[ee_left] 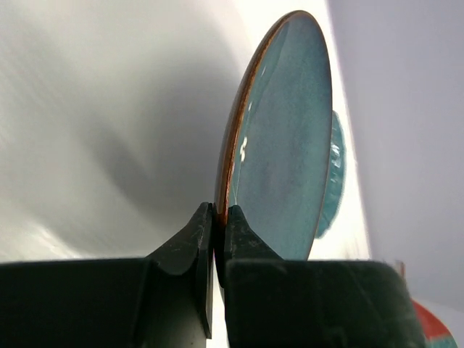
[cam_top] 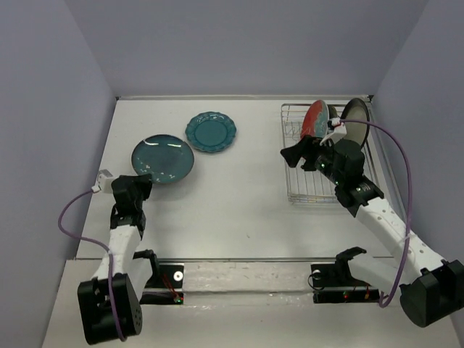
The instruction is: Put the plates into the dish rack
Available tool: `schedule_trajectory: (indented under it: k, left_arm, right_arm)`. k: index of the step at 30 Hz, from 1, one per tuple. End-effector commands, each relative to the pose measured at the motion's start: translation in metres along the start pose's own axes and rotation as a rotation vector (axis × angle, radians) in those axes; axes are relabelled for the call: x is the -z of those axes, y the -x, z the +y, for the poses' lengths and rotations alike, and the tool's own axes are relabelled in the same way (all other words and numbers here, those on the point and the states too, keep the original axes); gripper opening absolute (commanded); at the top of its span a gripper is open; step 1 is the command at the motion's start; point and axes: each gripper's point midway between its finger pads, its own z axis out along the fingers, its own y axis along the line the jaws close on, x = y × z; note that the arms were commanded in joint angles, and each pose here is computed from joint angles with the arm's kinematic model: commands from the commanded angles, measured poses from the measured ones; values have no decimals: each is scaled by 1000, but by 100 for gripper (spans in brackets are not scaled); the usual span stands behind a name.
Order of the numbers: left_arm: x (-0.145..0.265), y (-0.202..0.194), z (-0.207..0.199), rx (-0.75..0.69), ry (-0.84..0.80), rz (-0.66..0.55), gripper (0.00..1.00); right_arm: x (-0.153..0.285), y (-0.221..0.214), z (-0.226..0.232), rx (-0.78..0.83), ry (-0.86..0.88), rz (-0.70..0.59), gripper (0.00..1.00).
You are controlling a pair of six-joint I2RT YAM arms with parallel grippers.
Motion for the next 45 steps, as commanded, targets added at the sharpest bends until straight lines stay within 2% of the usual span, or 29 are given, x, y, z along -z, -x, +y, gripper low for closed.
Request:
schedule_trajectory:
  k: [1, 8, 10, 14, 22, 28, 32, 34, 35, 36, 37, 38, 39, 41, 45]
  left_arm:
    - [51, 2, -100, -62, -415, 83, 6]
    - [100, -38, -117, -202, -606, 307, 6]
    - [117, -54, -121, -262, -677, 406, 6]
    - [138, -66, -128, -338, -774, 484, 6]
    - [167, -78, -145, -443, -940, 554, 6]
    - [180, -103, -153, -459, -1006, 672, 6]
    - [188, -118, -162, -471, -1044, 709, 6]
    - [192, -120, -168, -474, -1060, 711, 7]
    - [192, -119, -170, -473, -1060, 704, 10]
    - [192, -119, -172, -472, -1062, 702, 24]
    - [194, -116, -176, -478, -1075, 693, 33]
    - [195, -115, -177, -484, -1081, 684, 43]
    - [195, -114, -179, -485, -1084, 675, 61]
    - [196, -111, -185, -501, -1091, 653, 73]
    - [176, -103, -181, -620, -980, 572, 91]
  right_arm:
    - [2, 3, 47, -69, 197, 49, 87]
    - [-9, -20, 99, -112, 365, 155, 88]
    - [-16, -29, 112, -106, 394, 185, 88]
    - [-33, -44, 116, -106, 395, 223, 90]
    - [-61, -93, 110, -115, 365, 345, 91]
    - [-56, -113, 136, -156, 523, 437, 91]
    - [-56, -121, 143, -184, 584, 465, 82]
    - [-53, -127, 144, -203, 603, 491, 66]
    - [-53, -124, 147, -205, 621, 481, 55]
    - [-50, -126, 146, -210, 625, 481, 31]
    - [-48, -124, 146, -211, 628, 472, 17]
    - [-47, -121, 148, -210, 633, 463, 7]
    - [-45, -120, 148, -208, 633, 458, 7]
    - [-42, -109, 151, -195, 635, 424, 7]
    - [-46, -81, 139, -143, 498, 316, 7]
